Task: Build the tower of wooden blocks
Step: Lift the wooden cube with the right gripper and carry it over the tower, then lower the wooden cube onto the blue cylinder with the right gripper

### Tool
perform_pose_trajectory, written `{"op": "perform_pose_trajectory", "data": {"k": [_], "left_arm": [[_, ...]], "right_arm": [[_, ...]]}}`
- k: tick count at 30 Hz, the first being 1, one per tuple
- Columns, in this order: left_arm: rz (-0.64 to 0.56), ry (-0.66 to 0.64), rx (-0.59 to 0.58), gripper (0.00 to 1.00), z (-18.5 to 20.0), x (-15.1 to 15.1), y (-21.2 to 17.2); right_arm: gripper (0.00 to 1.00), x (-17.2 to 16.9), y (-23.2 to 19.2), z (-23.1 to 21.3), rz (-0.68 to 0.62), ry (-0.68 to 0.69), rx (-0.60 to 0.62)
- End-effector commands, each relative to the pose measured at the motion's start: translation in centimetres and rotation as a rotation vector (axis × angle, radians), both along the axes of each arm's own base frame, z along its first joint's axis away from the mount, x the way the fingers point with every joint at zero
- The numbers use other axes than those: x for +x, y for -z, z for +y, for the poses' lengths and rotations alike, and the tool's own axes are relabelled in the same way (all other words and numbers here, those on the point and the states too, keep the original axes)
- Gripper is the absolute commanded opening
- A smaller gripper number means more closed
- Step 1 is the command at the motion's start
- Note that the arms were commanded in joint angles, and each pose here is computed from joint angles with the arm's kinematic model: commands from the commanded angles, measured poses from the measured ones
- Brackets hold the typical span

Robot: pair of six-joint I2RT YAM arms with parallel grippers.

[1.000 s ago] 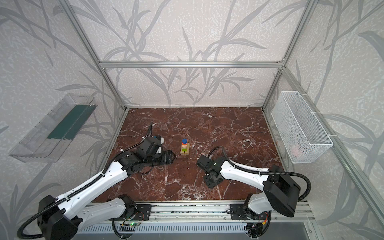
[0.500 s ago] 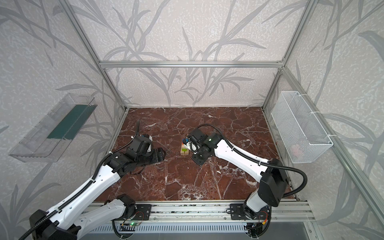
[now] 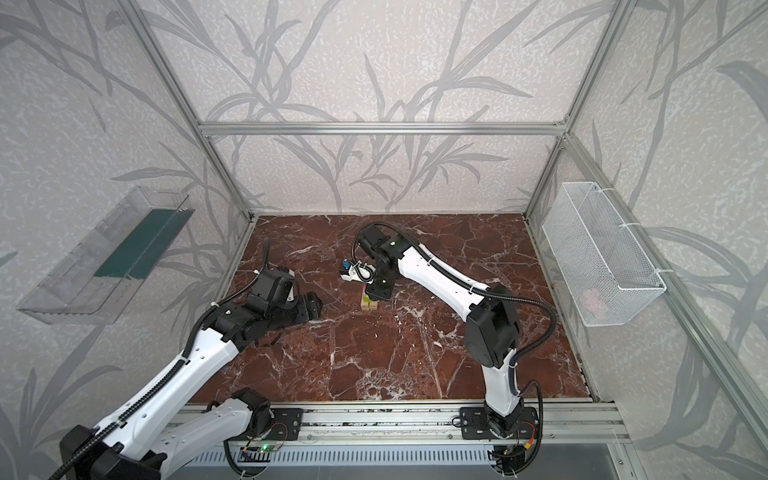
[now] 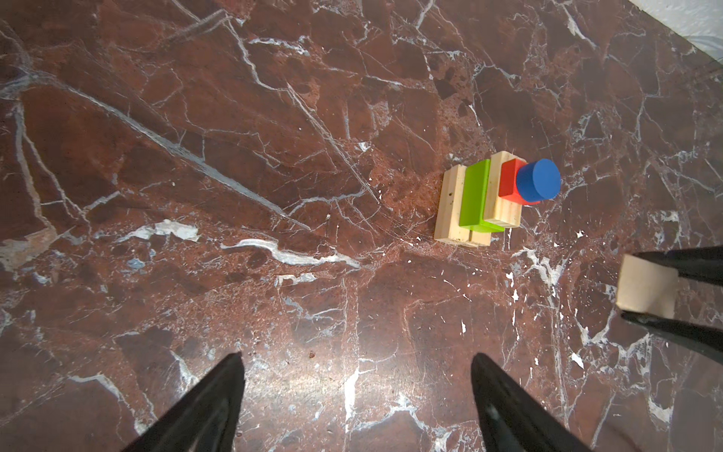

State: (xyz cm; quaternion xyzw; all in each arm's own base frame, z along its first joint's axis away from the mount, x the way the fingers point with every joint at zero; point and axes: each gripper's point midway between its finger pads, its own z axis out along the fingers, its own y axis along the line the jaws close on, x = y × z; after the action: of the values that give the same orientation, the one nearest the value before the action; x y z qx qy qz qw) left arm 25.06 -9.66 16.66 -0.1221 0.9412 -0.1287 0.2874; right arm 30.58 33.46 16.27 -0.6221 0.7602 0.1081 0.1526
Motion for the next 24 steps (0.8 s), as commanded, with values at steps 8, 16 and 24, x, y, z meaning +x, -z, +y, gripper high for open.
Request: {"op": "perform_pose_trajectory", "data": {"k": [8,16,24], "left_arm": [[-0.058,-0.065,0.054,0.88,2.4,-0.4,-0.9],[-0.072,-0.073,0.060,0.88,2.8,-0.5,-1.4],[-0.062,-0.089,0.051,0.88,2.9,-0.8,-0.9]], "right_arm": [[0.12,2.1,-1.1,-0.1,0.018,-0.206,-0.074],[0.14,3.7,-1.1,1.2,0.004,-0.238,-0.080],[0.14,4.1,0.4,0.8,0.014,-0.248,-0.130]]}}
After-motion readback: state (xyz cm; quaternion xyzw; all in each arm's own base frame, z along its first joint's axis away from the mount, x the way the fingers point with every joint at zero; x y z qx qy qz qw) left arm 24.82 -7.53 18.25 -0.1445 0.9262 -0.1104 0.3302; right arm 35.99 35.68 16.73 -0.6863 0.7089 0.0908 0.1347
